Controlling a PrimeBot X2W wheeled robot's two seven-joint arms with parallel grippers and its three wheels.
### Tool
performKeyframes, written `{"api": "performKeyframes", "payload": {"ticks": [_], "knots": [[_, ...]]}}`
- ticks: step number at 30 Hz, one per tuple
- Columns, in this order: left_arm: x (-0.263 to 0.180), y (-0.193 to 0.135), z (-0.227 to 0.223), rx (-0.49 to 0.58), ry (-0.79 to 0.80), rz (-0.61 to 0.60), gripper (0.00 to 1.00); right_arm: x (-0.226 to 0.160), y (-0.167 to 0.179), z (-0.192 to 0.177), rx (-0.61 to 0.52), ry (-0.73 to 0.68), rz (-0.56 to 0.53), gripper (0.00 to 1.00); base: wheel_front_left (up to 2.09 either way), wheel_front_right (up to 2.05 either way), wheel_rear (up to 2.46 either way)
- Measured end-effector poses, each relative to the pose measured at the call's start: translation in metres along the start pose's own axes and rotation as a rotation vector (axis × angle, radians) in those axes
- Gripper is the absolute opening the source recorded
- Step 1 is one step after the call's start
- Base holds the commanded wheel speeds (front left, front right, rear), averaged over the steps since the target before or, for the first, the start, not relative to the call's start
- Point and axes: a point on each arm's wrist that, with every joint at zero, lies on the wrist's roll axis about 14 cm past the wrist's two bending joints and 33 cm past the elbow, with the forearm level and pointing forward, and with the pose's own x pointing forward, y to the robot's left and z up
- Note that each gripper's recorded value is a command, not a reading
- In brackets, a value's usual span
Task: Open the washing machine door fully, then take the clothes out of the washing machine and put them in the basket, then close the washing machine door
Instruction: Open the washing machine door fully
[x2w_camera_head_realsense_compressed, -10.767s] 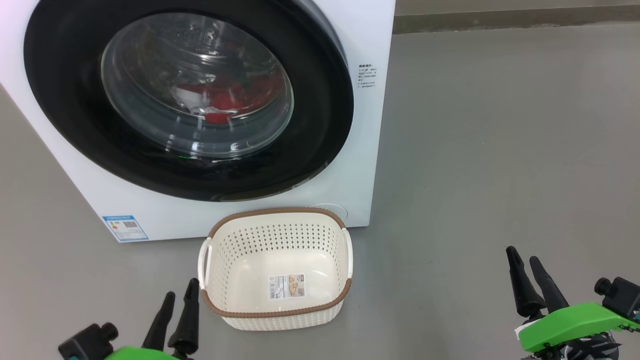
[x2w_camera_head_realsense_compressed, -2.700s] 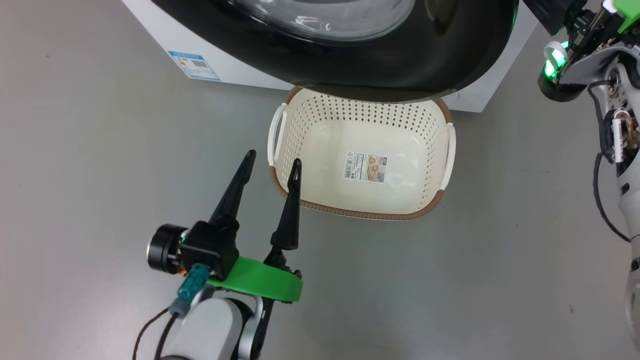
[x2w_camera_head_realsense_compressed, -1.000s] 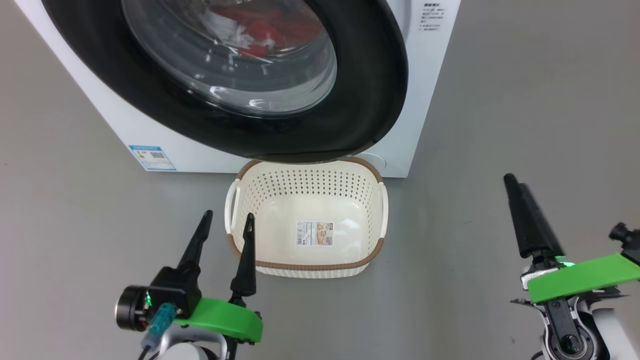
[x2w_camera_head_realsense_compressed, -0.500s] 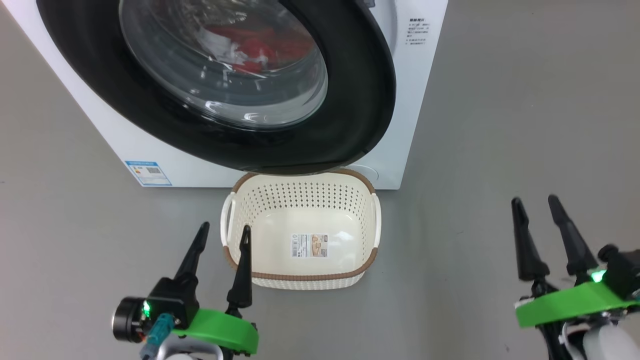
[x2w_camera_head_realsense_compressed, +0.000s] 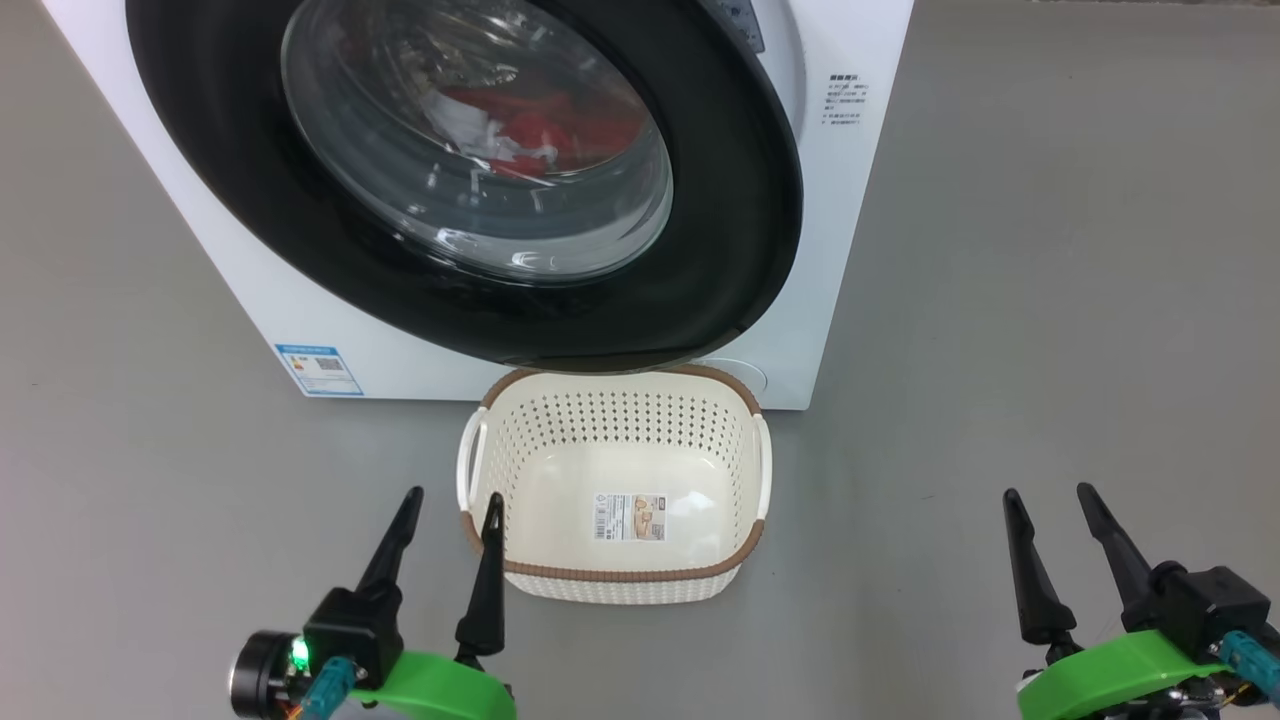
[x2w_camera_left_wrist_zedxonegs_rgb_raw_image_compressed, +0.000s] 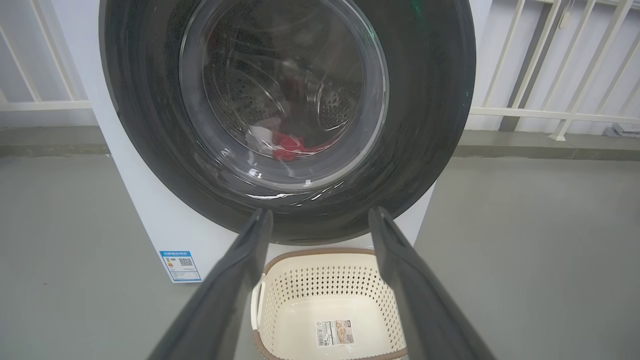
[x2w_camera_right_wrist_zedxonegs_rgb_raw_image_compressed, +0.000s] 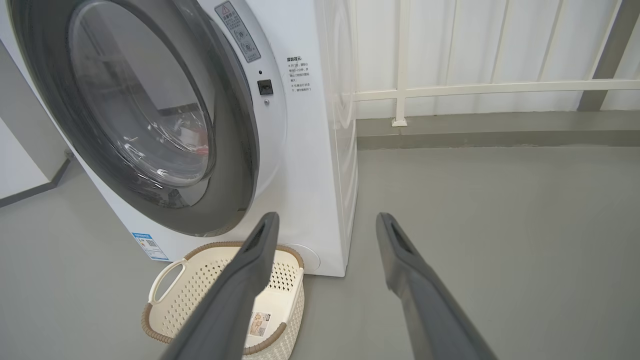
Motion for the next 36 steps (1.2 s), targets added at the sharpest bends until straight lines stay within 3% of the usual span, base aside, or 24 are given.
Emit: {"api": "performKeyframes", "payload": {"ticks": [32, 33, 34, 36], "knots": [[-0.0088, 0.0037, -0.0048, 0.0, 0.016, 0.007, 1.0, -0.0057, 0.0078, -0.0092, -0.021, 0.03, 0.02, 1.0, 0.0, 0.0, 0.0], [-0.0088, 0.0037, -0.0047, 0.0, 0.016, 0.008, 1.0, -0.0057, 0.0078, -0.009, -0.021, 0.03, 0.02, 0.38, 0.0, 0.0, 0.0], [-0.0089, 0.0036, -0.0047, 0.0, 0.016, 0.007, 1.0, -0.0057, 0.0077, -0.0085, -0.02, 0.028, 0.019, 0.0, 0.0, 0.0, 0.0], [-0.0088, 0.0036, -0.0052, 0.0, 0.018, 0.007, 1.0, -0.0055, 0.007, -0.0085, -0.013, 0.027, 0.016, 0.0, 0.0, 0.0, 0.0]]}}
